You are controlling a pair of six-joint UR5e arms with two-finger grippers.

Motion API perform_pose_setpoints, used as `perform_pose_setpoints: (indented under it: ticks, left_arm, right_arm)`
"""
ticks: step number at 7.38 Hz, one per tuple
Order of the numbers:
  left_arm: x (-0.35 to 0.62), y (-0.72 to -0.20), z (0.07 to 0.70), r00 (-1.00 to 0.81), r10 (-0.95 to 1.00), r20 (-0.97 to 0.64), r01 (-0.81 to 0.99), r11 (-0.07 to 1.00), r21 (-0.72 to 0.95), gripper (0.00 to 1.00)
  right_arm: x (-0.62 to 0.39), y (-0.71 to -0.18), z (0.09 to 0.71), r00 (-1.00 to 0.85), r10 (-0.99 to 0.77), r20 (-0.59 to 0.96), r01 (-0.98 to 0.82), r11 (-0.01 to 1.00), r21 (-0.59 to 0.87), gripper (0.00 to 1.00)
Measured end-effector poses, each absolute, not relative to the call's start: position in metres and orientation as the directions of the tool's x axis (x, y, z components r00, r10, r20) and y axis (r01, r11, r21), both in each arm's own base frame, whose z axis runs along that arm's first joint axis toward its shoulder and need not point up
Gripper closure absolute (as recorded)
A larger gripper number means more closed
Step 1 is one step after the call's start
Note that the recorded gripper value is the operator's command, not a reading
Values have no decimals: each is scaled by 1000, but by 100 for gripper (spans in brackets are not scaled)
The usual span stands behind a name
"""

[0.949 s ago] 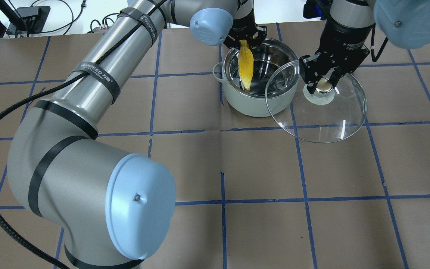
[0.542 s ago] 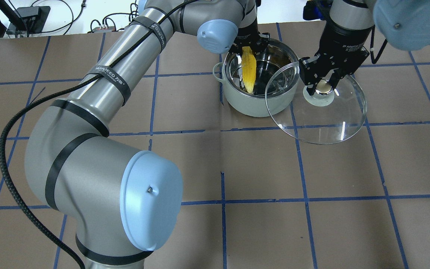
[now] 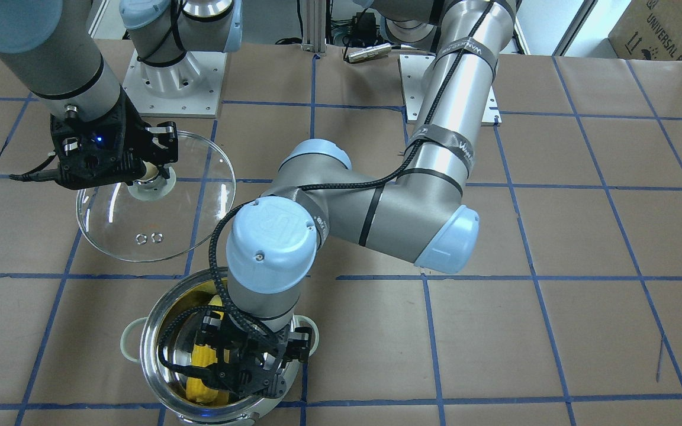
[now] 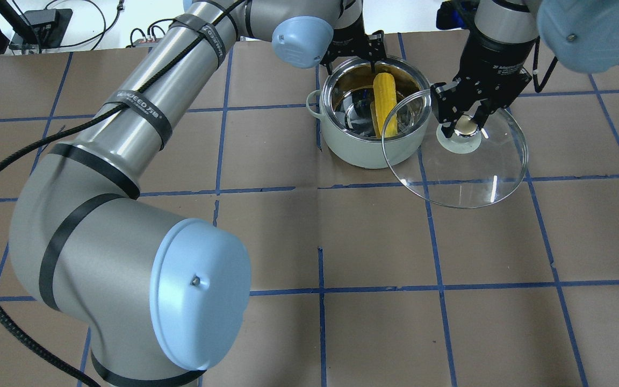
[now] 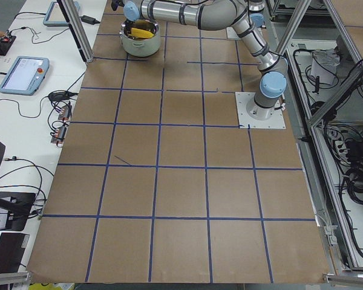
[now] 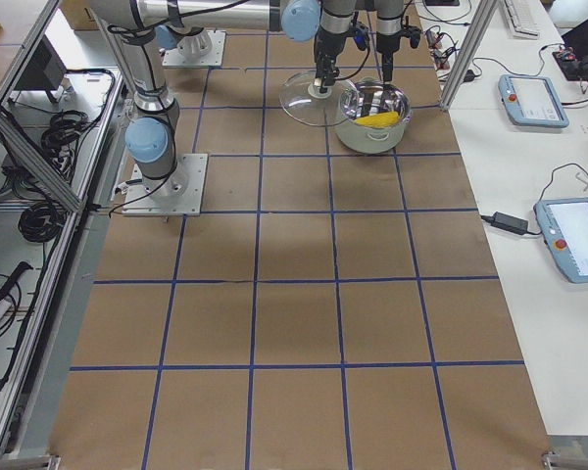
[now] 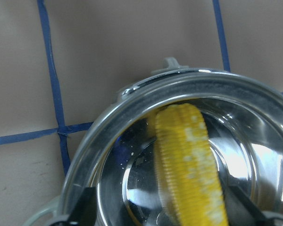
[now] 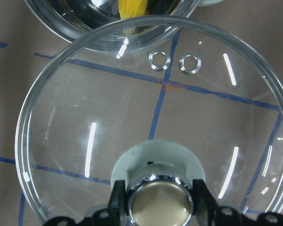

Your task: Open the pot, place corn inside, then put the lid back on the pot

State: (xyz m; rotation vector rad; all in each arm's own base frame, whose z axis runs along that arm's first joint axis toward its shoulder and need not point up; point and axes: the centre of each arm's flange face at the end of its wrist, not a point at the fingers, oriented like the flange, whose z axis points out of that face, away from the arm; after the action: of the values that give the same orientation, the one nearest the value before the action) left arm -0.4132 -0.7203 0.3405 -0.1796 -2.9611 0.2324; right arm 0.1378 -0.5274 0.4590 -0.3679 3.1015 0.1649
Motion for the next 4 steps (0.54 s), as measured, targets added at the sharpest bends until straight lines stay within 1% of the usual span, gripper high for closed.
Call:
perform_pose_setpoints:
  ticks: [2, 4]
  left_arm:
    - [-350, -712, 370, -981, 143, 128, 129, 985, -111, 0]
    - [-258, -678, 404, -989, 96, 113, 90, 994, -57, 0]
  right_arm:
    - [139, -538, 473, -972, -236, -19, -237, 969, 75, 70]
    - [144, -568, 482, -970, -244, -19, -244, 968, 50, 70]
